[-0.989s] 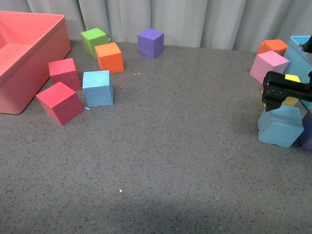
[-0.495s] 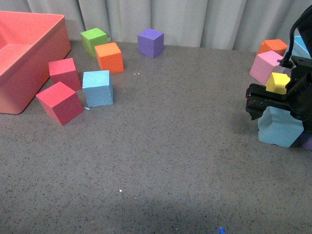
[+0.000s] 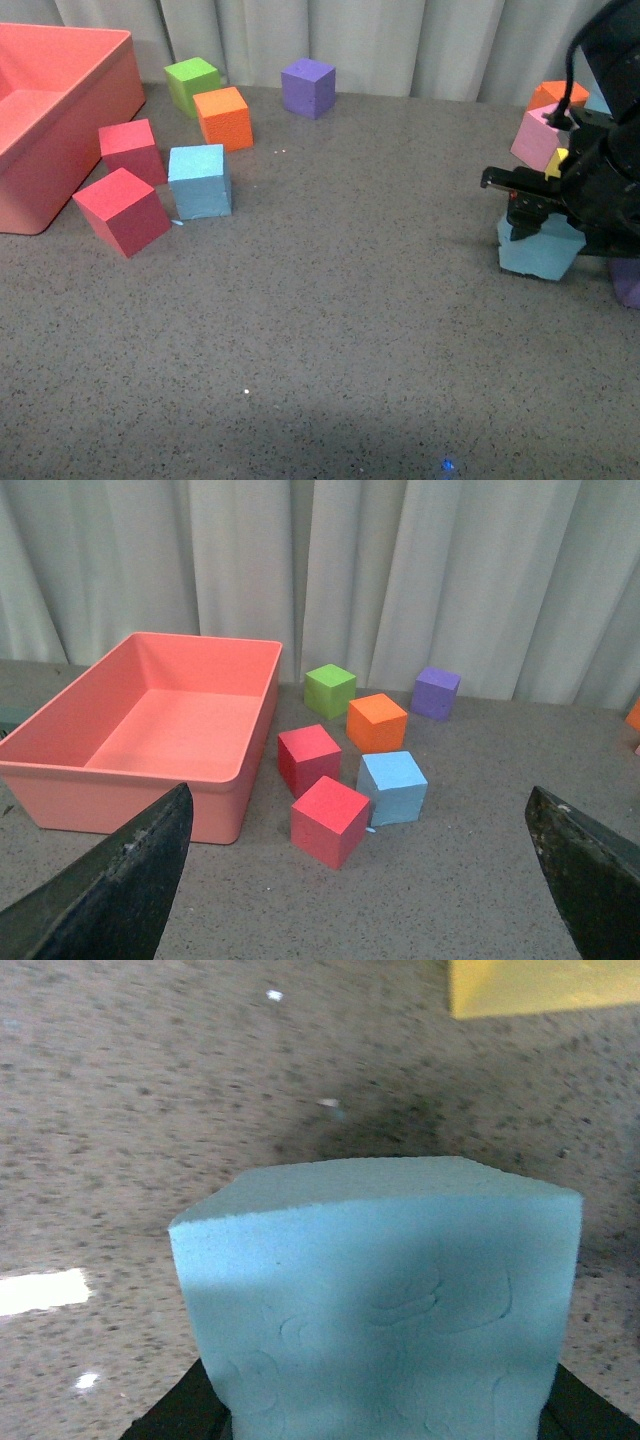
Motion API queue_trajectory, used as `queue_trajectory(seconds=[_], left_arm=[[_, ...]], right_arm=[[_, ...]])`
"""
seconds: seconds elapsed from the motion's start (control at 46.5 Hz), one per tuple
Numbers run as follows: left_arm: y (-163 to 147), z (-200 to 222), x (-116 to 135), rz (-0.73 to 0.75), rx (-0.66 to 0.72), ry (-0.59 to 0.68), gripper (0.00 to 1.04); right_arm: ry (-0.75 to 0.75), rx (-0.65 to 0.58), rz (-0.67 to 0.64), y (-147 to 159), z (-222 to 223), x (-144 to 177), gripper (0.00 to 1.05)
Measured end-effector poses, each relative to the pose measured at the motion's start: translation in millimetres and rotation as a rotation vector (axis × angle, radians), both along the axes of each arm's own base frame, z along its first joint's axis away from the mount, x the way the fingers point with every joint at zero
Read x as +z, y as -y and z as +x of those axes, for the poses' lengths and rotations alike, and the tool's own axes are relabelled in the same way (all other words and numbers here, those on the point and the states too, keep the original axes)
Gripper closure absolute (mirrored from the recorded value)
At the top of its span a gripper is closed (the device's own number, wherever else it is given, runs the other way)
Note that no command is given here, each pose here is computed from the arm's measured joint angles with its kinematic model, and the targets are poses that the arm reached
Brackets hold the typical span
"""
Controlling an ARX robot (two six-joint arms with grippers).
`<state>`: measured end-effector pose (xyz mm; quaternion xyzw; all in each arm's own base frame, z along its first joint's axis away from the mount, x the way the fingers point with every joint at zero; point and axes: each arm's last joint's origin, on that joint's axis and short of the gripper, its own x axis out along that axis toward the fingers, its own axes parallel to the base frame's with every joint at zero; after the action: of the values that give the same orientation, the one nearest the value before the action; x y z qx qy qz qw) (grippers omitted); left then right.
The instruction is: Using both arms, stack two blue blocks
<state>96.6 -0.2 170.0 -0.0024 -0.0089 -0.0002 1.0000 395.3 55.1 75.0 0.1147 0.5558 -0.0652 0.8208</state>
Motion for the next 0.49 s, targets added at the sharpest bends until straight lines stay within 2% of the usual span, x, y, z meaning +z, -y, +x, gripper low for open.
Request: queue_trajectory(seconds=[0.28, 0.495], left_arm=[[0.0, 0.0, 0.0, 0.0, 0.0, 0.0, 0.07], [0.0, 0.0, 0.0, 0.0, 0.0, 0.0, 0.07]], right_arm=[[0.062, 0.112, 0.019, -49.7, 14.5, 20.1, 0.61], [0.077, 0.176, 0.04, -87.6, 26.1, 18.1, 0.61]])
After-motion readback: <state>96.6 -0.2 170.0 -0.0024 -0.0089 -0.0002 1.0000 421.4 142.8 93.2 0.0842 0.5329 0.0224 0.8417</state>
